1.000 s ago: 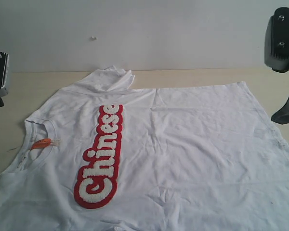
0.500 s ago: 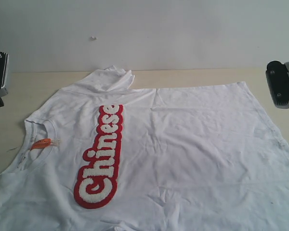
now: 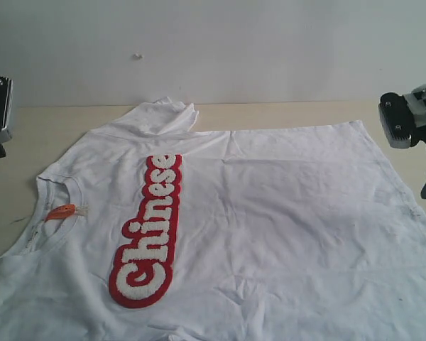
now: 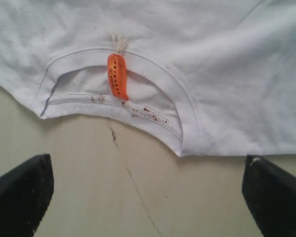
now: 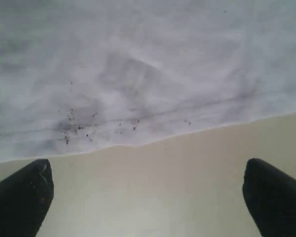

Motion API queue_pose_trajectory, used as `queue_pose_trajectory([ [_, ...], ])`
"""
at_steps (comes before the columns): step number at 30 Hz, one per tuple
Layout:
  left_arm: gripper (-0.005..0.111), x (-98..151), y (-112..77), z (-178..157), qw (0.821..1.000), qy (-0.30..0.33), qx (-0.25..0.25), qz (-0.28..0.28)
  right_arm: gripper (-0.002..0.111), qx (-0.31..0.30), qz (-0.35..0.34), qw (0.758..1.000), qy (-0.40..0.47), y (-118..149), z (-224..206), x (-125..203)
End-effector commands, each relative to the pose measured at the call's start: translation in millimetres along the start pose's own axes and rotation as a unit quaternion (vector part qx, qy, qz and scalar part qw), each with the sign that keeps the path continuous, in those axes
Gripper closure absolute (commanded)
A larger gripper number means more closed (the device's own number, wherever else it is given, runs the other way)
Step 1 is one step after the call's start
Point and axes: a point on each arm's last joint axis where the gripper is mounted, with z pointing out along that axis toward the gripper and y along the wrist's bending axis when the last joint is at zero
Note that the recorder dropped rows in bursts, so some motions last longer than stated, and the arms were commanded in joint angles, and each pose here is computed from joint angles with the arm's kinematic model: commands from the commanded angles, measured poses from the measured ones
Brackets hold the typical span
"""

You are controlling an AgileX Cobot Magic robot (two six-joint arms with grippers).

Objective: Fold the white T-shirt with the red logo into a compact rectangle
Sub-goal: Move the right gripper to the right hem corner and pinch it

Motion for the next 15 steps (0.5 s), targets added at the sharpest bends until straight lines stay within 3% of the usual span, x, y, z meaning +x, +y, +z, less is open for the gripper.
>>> queue_pose_trajectory([
  [1,0.003,-1.4,-1.3,0.7,1.0,-0.004,0.0,-0.001,0.004,-0.013,-0.022,1.0,-0.005,-5.6,21.6,1.1],
  [15,0.003,-1.4,-1.3,0.7,1.0,-0.004,0.0,-0.001,0.004,-0.044,-0.017,0.999,-0.006,-12.3,54.0,1.8],
])
